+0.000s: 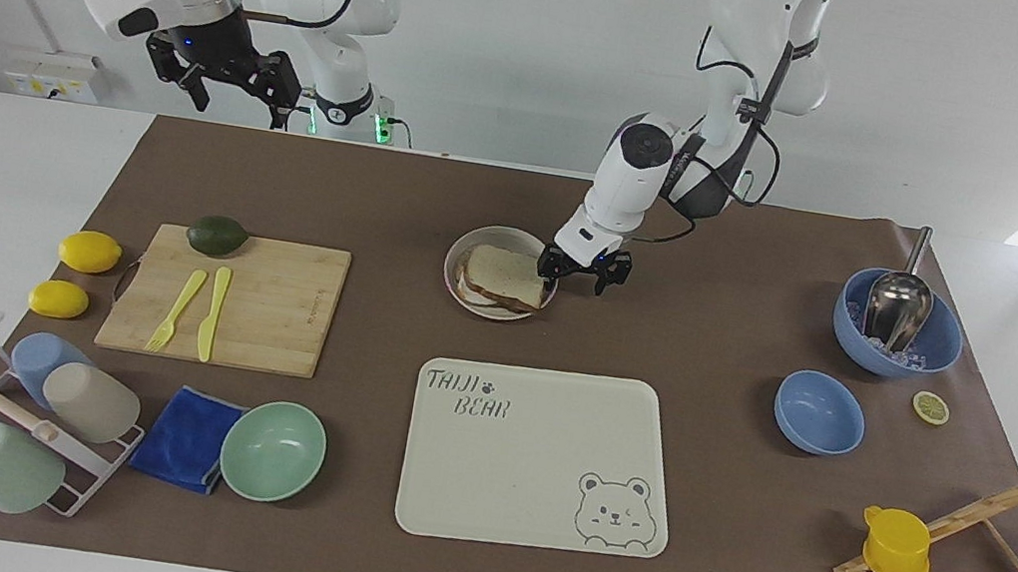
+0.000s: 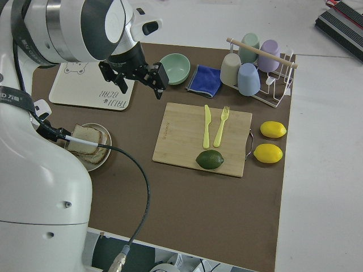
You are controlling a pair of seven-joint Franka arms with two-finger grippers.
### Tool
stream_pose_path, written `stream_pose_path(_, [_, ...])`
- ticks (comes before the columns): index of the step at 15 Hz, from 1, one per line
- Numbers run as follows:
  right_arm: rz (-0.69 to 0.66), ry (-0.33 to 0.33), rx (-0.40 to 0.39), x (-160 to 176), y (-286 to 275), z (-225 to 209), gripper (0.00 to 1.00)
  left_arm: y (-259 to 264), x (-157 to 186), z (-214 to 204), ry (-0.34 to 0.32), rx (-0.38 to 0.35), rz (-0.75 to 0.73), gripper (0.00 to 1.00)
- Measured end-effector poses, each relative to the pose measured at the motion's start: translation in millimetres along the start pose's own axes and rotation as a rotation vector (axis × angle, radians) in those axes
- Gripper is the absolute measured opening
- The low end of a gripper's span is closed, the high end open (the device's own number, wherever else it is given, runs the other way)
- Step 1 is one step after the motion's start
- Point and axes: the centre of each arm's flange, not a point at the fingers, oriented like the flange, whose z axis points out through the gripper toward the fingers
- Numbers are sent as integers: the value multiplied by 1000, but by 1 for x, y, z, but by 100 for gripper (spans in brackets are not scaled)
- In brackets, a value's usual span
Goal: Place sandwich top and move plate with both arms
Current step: 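Grasp the white plate rim with the left gripper, then lift the plate with the left gripper and set it on the bear tray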
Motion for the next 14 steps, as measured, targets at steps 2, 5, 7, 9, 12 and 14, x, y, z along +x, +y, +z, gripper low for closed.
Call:
stream_pose_path(2, [0, 0, 0, 0, 0, 0, 100, 2, -1, 0, 3, -2, 4, 48])
stream_pose_path(5, [3, 14, 3, 2, 1, -1, 100, 4, -2, 0, 6, -5, 22, 25])
stream_pose_path(7, [3, 31, 6, 4, 1, -3, 100, 5, -3, -1, 8, -8, 33, 9])
stream_pose_path(9, [4, 34, 6, 4, 2, -3, 100, 6, -3, -4, 12, -13, 35, 7])
stream_pose_path(12, [6, 34, 7, 4, 3, -3, 100, 4, -1, -4, 9, -19, 26, 7])
stream_pose_path(14, [7, 34, 7, 4, 3, -3, 100, 2, 1, -4, 8, -24, 14, 7])
